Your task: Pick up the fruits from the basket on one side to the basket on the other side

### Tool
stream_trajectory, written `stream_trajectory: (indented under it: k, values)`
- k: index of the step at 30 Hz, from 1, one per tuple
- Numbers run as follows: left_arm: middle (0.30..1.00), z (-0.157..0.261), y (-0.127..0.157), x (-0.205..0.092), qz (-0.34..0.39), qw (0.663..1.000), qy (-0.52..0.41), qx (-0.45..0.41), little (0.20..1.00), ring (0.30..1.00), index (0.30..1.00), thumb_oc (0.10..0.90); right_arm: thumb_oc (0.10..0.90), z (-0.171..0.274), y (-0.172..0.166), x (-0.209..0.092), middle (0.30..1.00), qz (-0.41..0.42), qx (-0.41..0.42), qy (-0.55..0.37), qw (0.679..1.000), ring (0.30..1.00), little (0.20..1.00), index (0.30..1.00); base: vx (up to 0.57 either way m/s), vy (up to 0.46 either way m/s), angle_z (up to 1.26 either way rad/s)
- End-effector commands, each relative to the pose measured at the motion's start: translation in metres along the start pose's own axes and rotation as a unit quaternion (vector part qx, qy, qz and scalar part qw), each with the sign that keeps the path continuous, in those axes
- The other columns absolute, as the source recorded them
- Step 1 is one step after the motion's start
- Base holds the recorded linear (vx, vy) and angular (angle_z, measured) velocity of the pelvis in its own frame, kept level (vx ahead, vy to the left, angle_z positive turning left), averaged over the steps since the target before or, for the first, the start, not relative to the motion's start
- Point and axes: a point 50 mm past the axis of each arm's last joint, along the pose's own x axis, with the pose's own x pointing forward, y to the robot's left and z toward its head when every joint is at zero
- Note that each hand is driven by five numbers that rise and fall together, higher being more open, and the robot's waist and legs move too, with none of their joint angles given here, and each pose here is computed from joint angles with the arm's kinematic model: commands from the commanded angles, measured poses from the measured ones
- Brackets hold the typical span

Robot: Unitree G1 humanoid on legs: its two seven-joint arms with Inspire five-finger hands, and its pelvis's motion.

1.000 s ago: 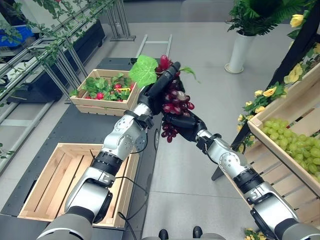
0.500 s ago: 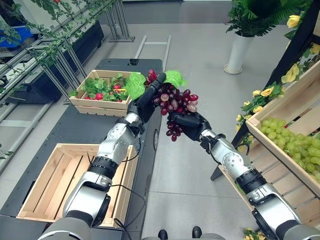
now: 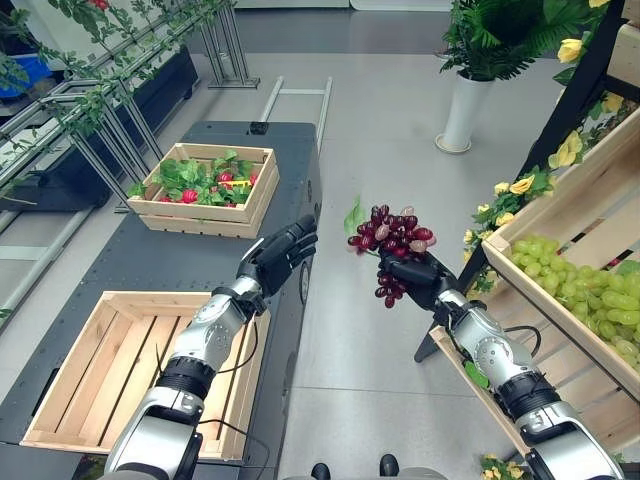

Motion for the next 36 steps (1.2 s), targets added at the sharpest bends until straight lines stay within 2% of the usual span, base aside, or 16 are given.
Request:
stream_trajectory:
  k: [1, 8, 14, 17, 22, 28, 36]
  values:
    - [0.900, 0.022, 0.004, -0.001, 0.004, 0.995, -0.095, -0.016, 0.900, 0.900, 0.900, 0.800, 0.400, 0.037, 0.001, -0.002, 0.300, 0.041, -0.010, -0.119, 0.992, 0.300, 0.300, 0.300, 0.03, -0.006, -0.08]
    - [0.900, -0.031, 0.021, -0.034, 0.109, 0.992, -0.050, 0.046, 0.900, 0.900, 0.900, 0.800, 0.400, 0.002, -0.017, -0.025, 0.300, 0.018, -0.009, -0.074, 0.997, 0.300, 0.300, 0.300, 0.01, -0.002, -0.03]
    - [0.900, -0.078, 0.019, -0.052, 0.149, 0.982, 0.031, 0.109, 0.900, 0.900, 0.900, 0.800, 0.400, -0.036, -0.030, -0.041, 0.300, -0.013, 0.020, -0.021, 0.999, 0.300, 0.300, 0.300, 0.01, 0.000, 0.00]
    - [0.900, -0.107, 0.014, -0.065, 0.146, 0.980, 0.085, 0.105, 0.900, 0.900, 0.900, 0.800, 0.400, -0.062, -0.032, -0.049, 0.300, -0.028, 0.034, 0.012, 0.999, 0.300, 0.300, 0.300, 0.04, -0.009, -0.01]
    - [0.900, -0.133, 0.007, -0.080, 0.126, 0.981, 0.132, 0.066, 0.900, 0.900, 0.900, 0.800, 0.400, -0.079, -0.043, -0.060, 0.300, -0.070, 0.035, 0.030, 0.996, 0.300, 0.300, 0.300, 0.03, -0.017, -0.07]
    - [0.900, -0.144, -0.003, -0.087, 0.075, 0.982, 0.157, 0.068, 0.900, 0.900, 0.900, 0.800, 0.400, -0.082, -0.059, -0.069, 0.300, -0.118, 0.036, 0.024, 0.992, 0.300, 0.300, 0.300, 0.02, -0.019, -0.06]
    - [0.900, -0.122, 0.005, -0.077, 0.076, 0.980, 0.143, 0.113, 0.900, 0.900, 0.900, 0.800, 0.400, -0.068, -0.065, -0.075, 0.300, -0.147, 0.049, -0.037, 0.987, 0.300, 0.300, 0.300, -0.02, -0.022, -0.09]
